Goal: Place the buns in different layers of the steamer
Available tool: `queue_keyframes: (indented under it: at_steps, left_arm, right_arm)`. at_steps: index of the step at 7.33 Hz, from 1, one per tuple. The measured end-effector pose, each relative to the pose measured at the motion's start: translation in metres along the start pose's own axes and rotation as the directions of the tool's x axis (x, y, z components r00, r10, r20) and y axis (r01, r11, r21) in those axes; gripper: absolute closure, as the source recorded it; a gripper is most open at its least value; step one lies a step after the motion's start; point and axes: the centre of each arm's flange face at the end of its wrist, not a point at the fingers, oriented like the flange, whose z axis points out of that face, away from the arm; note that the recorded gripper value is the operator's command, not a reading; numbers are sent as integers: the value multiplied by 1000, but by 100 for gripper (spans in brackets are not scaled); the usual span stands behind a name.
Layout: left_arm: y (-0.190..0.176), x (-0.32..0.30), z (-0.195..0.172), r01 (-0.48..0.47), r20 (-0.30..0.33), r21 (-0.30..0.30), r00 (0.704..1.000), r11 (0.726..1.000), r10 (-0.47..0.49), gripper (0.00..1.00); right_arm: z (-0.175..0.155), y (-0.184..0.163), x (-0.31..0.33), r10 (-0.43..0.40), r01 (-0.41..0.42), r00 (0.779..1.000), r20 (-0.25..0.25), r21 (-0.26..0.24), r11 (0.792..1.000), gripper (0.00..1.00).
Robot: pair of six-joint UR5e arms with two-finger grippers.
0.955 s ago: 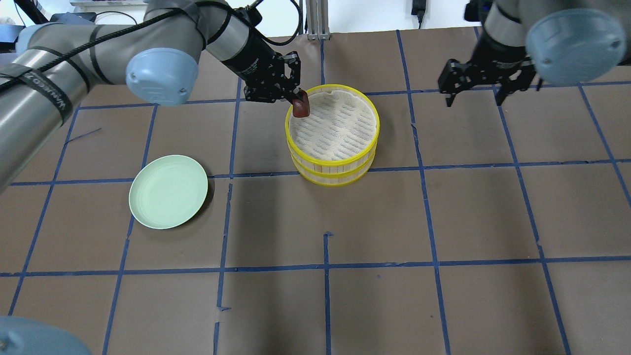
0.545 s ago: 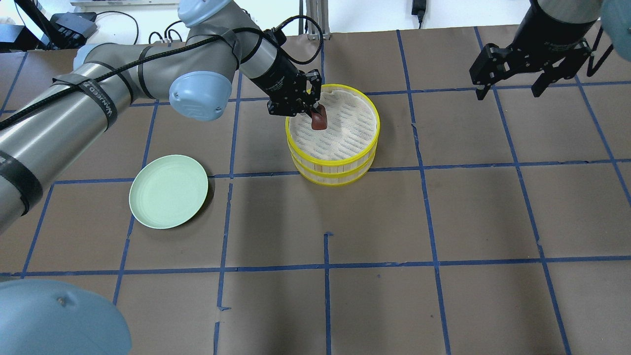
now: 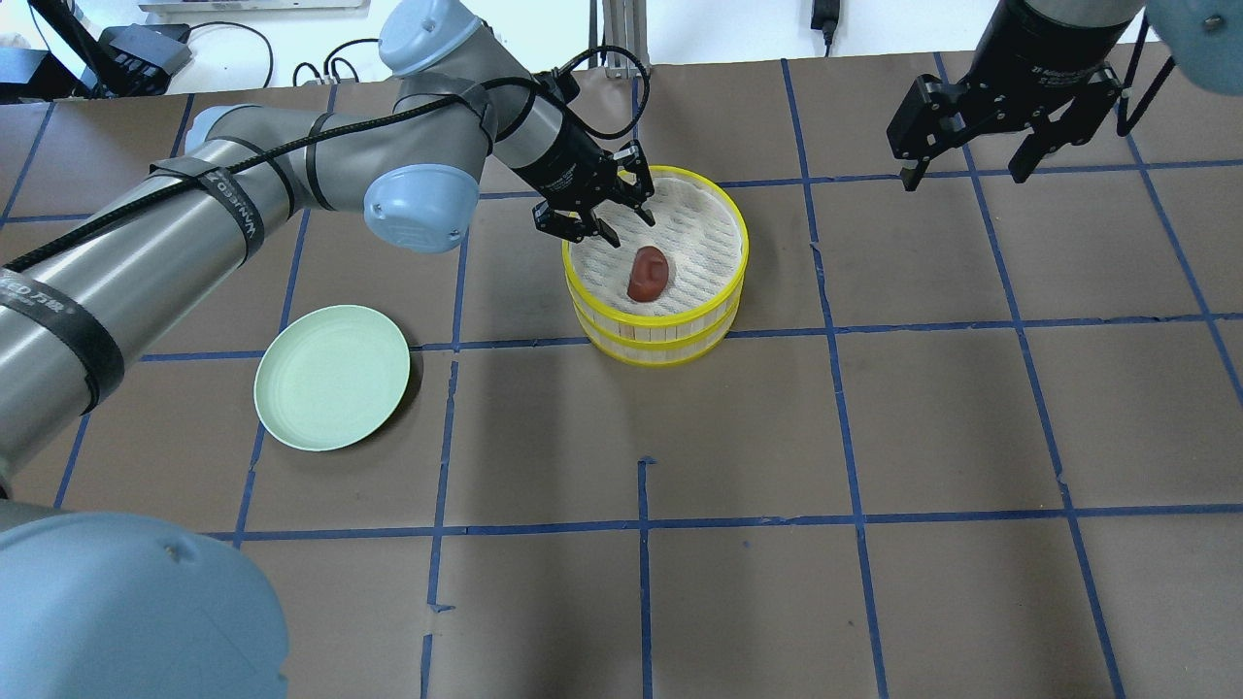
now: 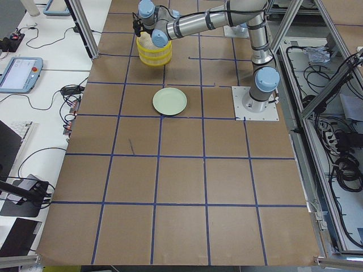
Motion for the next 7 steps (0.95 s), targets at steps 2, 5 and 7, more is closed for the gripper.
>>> queue_keyframes:
  at_steps: [2, 5, 7]
  left_arm:
    - [5, -5, -55, -58, 130, 126, 991, 990, 42, 0]
    - [29, -52, -166, -114, 335, 76, 939, 991, 82, 0]
    - [66, -67, -219, -157, 440, 39, 889, 987, 124, 0]
  right_arm:
    - [6, -1, -14, -21, 21, 1000, 0, -3, 1000, 0]
    - [6, -1, -20, -13, 13, 1000, -15, -2, 1000, 0]
    - [7, 1, -20, -13, 13, 1000, -26, -15, 1000, 0]
